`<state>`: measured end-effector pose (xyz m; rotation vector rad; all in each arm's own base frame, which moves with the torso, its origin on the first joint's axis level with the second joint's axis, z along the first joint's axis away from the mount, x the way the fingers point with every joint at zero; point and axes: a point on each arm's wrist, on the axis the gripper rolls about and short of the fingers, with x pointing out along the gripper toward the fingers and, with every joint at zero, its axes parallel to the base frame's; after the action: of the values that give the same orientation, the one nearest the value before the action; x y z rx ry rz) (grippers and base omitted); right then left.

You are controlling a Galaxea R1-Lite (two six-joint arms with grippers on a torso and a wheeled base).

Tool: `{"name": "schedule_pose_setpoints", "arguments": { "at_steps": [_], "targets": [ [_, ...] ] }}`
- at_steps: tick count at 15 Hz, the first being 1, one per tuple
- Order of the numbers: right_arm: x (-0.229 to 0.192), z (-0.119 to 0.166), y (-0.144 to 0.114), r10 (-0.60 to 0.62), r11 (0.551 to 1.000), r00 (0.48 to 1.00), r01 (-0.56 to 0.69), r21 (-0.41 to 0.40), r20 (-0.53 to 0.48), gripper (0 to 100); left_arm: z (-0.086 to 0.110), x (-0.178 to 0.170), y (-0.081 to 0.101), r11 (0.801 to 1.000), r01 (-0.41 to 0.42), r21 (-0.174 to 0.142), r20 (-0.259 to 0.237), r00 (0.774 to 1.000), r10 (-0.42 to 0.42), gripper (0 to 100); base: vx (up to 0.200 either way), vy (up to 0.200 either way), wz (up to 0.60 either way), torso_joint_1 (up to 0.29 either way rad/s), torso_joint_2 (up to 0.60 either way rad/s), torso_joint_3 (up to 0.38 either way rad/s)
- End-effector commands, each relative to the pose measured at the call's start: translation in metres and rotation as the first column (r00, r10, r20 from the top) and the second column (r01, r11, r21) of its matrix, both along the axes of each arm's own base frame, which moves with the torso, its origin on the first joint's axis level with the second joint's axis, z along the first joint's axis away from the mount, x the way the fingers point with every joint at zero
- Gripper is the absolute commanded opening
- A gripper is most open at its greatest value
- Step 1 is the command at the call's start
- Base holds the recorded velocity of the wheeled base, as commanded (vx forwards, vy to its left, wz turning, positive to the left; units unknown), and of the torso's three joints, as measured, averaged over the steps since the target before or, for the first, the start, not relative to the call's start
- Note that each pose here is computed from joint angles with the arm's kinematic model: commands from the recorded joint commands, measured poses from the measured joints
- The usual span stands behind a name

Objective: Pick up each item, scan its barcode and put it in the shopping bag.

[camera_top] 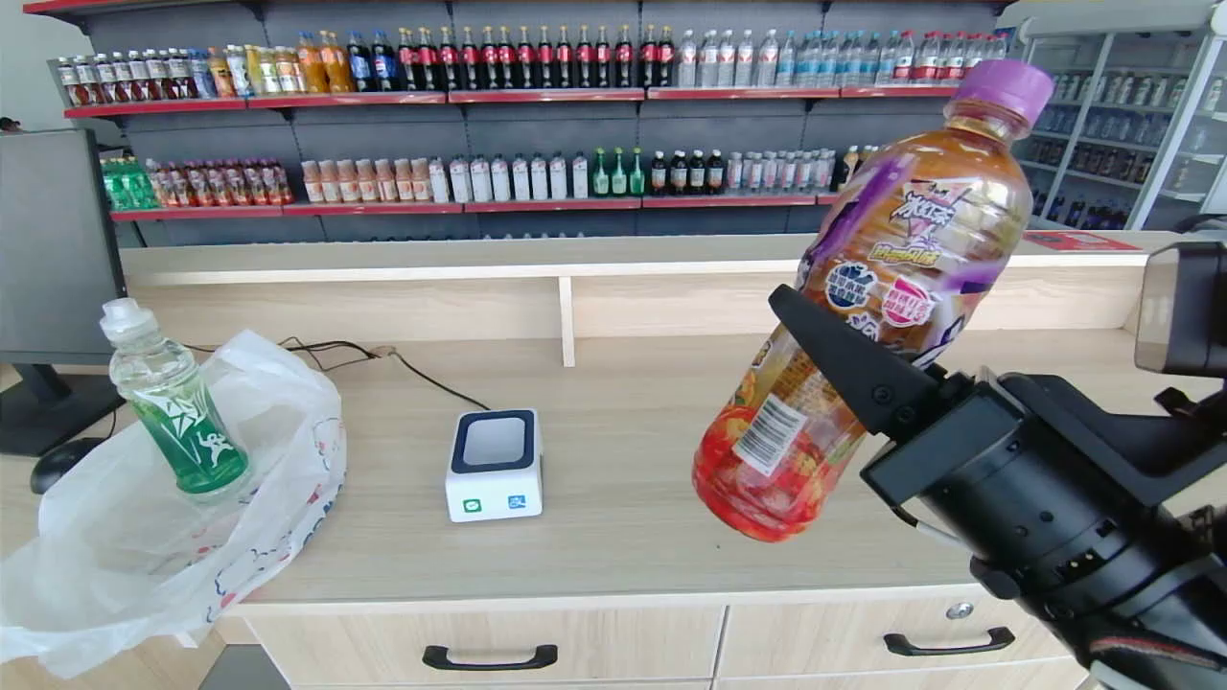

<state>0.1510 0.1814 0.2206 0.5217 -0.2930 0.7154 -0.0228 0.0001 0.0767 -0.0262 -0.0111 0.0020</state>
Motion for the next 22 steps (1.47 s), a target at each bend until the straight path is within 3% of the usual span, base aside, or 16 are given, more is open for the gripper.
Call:
{"name": "schedule_pose_setpoints", "arguments": {
  "at_steps": [1,5,8,15,22],
  "targets": [
    [-0.002,0.007,-0.001,0.027,0.999,1.000,-0.027,0.035,0.014,0,0.000,0.000,0.000,1.000,-0.001,0.000,0.001,1.000,0.001,100,0.000,0.000,0.00,0.000,0.00,0.000],
    [-0.007,0.016,-0.007,0.090,0.989,0.996,-0.090,0.115,0.004,0,0.000,0.000,0.000,1.000,0.001,0.002,0.001,1.000,-0.001,100,0.000,0.000,0.00,0.000,0.00,0.000],
    [-0.011,0.015,-0.009,0.164,0.982,0.986,-0.165,0.096,0.024,0,0.000,0.000,0.000,1.000,0.001,0.000,0.001,1.000,-0.001,100,0.000,0.000,0.00,0.000,0.00,0.000],
    [-0.012,0.018,-0.012,0.161,0.981,0.987,-0.163,0.103,0.031,0,0.000,0.000,0.000,1.000,0.001,-0.001,0.001,1.000,-0.001,100,0.000,0.000,0.00,0.000,0.00,0.000],
    [-0.014,0.012,-0.013,0.157,0.986,0.986,-0.159,0.043,0.049,0,0.000,0.000,0.000,1.000,0.001,-0.001,0.001,1.000,-0.001,100,0.000,0.000,0.00,0.000,0.00,0.000]
  ]
}}
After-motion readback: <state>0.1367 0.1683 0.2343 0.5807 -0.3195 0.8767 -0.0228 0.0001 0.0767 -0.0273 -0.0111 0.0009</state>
